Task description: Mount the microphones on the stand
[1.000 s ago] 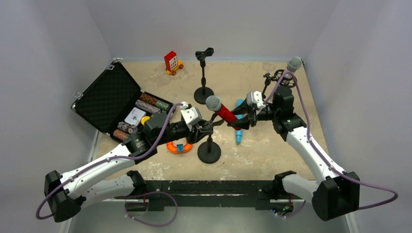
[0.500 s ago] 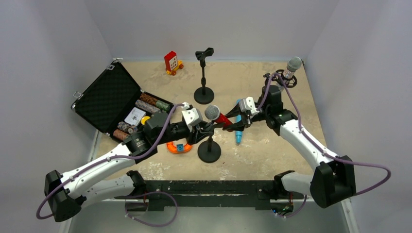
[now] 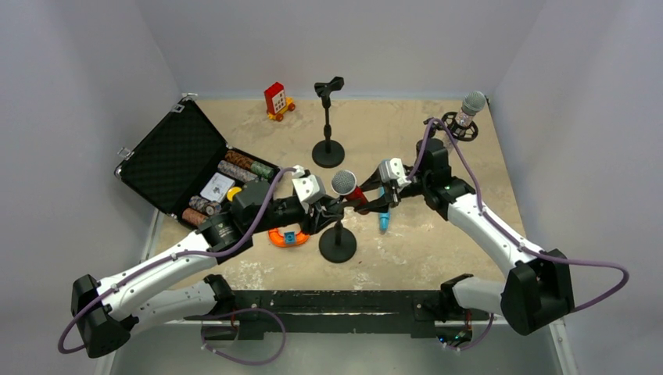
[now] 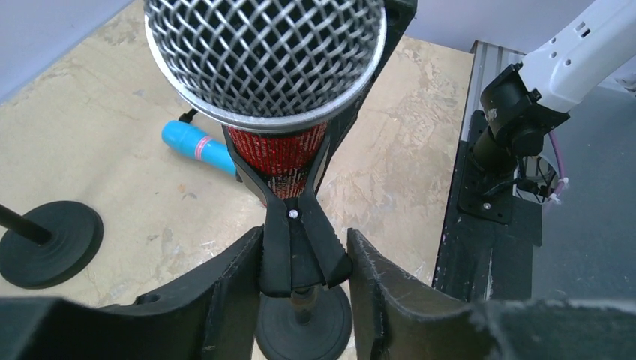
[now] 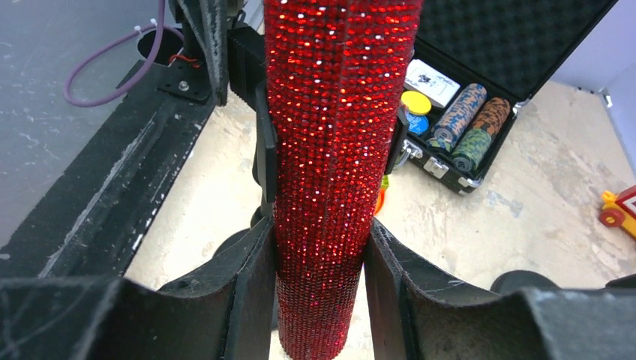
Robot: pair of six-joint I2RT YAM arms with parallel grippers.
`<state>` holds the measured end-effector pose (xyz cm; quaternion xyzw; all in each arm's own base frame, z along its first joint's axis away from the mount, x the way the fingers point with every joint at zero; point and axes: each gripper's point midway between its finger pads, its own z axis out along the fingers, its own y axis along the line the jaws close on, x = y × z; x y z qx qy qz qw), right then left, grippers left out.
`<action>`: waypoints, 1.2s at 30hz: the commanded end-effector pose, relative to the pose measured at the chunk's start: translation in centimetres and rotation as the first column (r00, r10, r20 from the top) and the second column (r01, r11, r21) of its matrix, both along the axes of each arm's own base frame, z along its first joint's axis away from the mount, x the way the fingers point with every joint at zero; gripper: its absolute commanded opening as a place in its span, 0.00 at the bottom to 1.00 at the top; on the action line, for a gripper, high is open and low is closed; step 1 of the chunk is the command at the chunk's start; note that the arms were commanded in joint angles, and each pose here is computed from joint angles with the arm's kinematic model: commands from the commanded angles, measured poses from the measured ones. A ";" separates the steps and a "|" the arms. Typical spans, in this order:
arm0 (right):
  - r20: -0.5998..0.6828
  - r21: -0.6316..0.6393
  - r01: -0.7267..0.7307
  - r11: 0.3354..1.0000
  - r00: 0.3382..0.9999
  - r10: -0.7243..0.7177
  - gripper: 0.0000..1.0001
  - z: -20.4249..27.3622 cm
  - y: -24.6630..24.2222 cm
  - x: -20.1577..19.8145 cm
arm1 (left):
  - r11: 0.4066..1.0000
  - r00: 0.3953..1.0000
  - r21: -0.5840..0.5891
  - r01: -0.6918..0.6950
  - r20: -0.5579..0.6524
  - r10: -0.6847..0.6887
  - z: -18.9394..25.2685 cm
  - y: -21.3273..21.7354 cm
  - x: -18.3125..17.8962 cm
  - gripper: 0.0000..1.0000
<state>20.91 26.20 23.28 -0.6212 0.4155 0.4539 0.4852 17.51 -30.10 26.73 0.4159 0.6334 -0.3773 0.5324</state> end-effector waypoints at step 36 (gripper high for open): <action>-0.083 -0.066 -0.091 0.994 0.993 0.086 0.90 5.5 1.0 -3.0 | 0.999 0.999 -0.045 -0.004 -0.033 0.003 -1.4 4.0 -3.4 0.91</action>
